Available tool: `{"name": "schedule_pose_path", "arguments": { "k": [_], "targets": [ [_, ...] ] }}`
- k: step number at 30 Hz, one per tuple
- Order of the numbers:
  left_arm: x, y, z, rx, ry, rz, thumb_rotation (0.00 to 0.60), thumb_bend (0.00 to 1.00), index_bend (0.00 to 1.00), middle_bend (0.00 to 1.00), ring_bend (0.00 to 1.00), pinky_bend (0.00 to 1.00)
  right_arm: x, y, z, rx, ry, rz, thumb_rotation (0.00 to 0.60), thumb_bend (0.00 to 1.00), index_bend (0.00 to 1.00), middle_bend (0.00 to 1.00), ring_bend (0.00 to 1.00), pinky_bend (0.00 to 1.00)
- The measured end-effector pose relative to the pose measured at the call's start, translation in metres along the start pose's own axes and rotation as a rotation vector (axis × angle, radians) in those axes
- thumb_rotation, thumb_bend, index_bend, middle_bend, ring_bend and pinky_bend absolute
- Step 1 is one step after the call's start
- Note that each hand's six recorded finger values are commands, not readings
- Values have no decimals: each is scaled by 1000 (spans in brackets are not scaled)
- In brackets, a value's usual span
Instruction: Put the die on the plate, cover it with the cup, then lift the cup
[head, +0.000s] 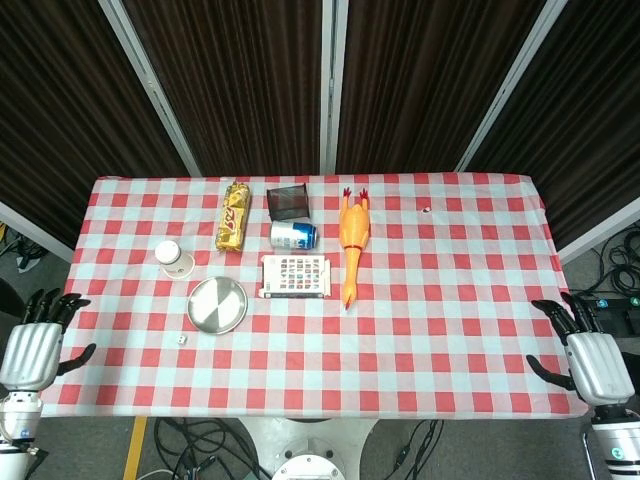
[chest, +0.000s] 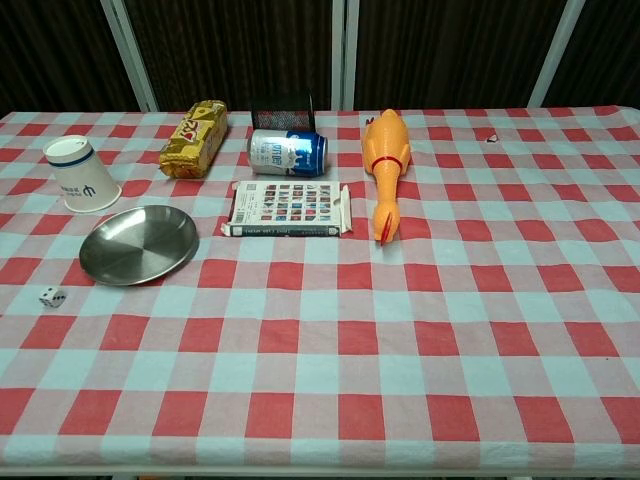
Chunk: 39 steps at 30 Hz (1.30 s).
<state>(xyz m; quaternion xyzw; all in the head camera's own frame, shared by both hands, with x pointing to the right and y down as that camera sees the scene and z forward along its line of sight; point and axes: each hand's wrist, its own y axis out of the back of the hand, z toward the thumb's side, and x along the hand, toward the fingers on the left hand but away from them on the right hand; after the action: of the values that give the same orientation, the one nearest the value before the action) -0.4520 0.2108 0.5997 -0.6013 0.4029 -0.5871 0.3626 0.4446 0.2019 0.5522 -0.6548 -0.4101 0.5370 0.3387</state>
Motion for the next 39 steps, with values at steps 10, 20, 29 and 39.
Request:
{"name": "schedule_pose_path", "arguments": {
  "k": [10, 20, 29, 39],
  "targets": [
    [1, -2, 5, 8, -14, -15, 600, 215, 258, 199, 85, 64, 2, 2, -3, -2, -3, -9, 600, 151, 171, 180, 0, 12],
    [9, -9, 15, 8, -49, -43, 600, 202, 292, 198, 85, 73, 3, 5, -4, 0, -5, -21, 600, 151, 171, 180, 0, 12],
    [34, -35, 47, 0, -164, -160, 600, 193, 399, 385, 307, 434, -3, 4, 0, 11, 0, -9, 600, 185, 171, 199, 0, 12],
    [62, -78, 87, 5, -306, -295, 600, 214, 413, 662, 606, 785, -3, 5, 0, 18, -11, -6, 600, 201, 178, 237, 0, 12]
  ]
}}
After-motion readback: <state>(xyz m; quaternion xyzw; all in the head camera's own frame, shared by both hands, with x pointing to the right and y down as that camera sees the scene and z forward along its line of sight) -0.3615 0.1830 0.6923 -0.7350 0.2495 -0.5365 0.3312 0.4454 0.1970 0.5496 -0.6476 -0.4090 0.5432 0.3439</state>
